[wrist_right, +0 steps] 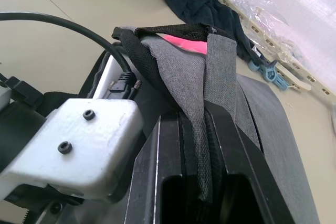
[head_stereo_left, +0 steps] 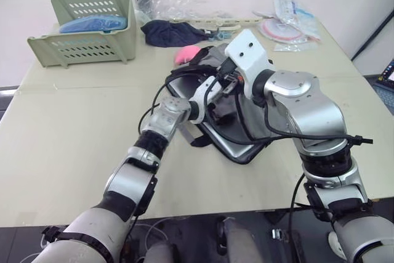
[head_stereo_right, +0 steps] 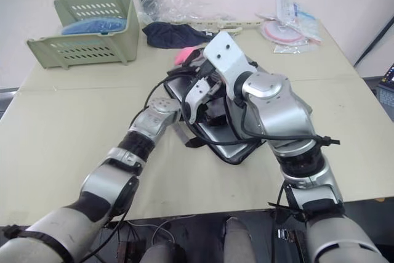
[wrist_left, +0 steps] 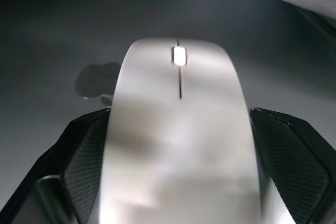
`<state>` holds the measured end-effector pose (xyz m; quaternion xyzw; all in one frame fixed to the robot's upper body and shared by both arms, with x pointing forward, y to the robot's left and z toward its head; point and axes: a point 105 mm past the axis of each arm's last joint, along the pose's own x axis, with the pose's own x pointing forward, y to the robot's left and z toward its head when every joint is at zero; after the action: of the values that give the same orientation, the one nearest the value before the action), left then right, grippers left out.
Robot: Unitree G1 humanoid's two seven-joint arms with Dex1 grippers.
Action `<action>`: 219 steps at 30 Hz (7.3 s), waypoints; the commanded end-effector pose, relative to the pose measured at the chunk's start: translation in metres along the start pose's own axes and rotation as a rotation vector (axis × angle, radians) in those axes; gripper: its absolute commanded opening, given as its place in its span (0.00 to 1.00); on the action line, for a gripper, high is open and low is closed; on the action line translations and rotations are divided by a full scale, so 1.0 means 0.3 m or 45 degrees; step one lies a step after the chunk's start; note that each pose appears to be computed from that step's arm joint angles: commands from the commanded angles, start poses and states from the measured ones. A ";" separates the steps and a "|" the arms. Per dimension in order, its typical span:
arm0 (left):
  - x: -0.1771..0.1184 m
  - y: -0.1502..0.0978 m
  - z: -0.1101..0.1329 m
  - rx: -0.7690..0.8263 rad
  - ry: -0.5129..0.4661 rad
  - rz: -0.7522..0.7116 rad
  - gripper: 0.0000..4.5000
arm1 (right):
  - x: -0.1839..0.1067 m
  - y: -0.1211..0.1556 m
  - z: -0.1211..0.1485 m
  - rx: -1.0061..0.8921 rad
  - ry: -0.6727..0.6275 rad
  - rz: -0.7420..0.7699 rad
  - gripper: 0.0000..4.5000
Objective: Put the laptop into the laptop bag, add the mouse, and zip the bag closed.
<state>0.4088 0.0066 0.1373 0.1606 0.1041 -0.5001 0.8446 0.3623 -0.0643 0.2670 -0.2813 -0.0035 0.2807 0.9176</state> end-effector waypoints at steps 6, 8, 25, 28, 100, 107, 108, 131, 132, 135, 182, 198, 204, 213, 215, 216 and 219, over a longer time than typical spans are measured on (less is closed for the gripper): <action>-0.136 -0.003 -0.200 -0.213 0.232 0.091 0.99 | -0.023 0.012 0.117 -0.086 -0.187 0.012 0.04; -0.156 -0.011 -0.178 -0.219 0.211 0.102 0.99 | -0.019 0.015 0.114 -0.084 -0.188 0.019 0.04; -0.551 -0.047 0.005 -0.480 -0.031 0.047 0.99 | 0.000 0.057 0.051 -0.038 -0.155 0.079 0.04; -0.592 -0.020 -0.002 -0.491 -0.021 0.102 0.99 | -0.001 0.068 0.047 -0.032 -0.156 0.092 0.04; -0.431 0.303 -0.055 -1.335 -0.725 0.172 1.00 | -0.362 0.001 0.040 0.235 -0.159 0.312 0.79; -0.411 0.305 -0.044 -1.332 -0.730 0.160 1.00 | -0.368 0.037 -0.047 0.258 -0.055 0.313 0.79; -0.408 0.305 -0.044 -1.332 -0.730 0.158 1.00 | -0.370 0.043 -0.061 0.264 -0.039 0.314 0.79; -0.341 0.304 0.000 -1.301 -0.737 0.115 1.00 | -0.586 0.172 -0.298 0.787 0.178 0.491 0.79; -0.339 0.303 0.001 -1.300 -0.738 0.113 1.00 | -0.588 0.180 -0.316 0.823 0.190 0.478 0.79; -0.335 0.303 0.000 -1.304 -0.741 0.113 1.00 | -0.594 0.202 -0.353 0.884 0.220 0.453 0.79; -0.280 0.306 0.020 -1.355 -0.837 0.135 1.00 | -0.609 0.274 -0.490 1.285 0.238 0.237 0.79; -0.228 0.278 0.011 -1.427 -0.844 0.119 1.00 | -0.594 0.265 -0.497 1.276 0.239 0.196 0.79; -0.238 0.284 0.025 -1.410 -0.865 0.107 1.00 | -0.590 0.264 -0.499 1.276 0.239 0.188 0.79; -0.251 0.282 0.035 -1.373 -0.867 0.072 1.00 | -0.580 0.262 -0.503 1.276 0.238 0.185 0.79; -0.253 0.278 0.036 -1.363 -0.861 0.056 1.00 | -0.578 0.265 -0.502 1.276 0.237 0.186 0.79; -0.245 0.269 0.034 -1.349 -0.832 0.045 1.00 | -0.577 0.267 -0.502 1.275 0.238 0.190 0.79; -0.229 0.255 0.026 -1.336 -0.774 0.038 1.00 | -0.576 0.270 -0.502 1.272 0.239 0.192 0.79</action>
<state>0.4422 0.0979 0.1640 -0.4443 0.1017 -0.3737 0.8078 0.1993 -0.1786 0.1195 0.1737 0.2458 0.2838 0.9104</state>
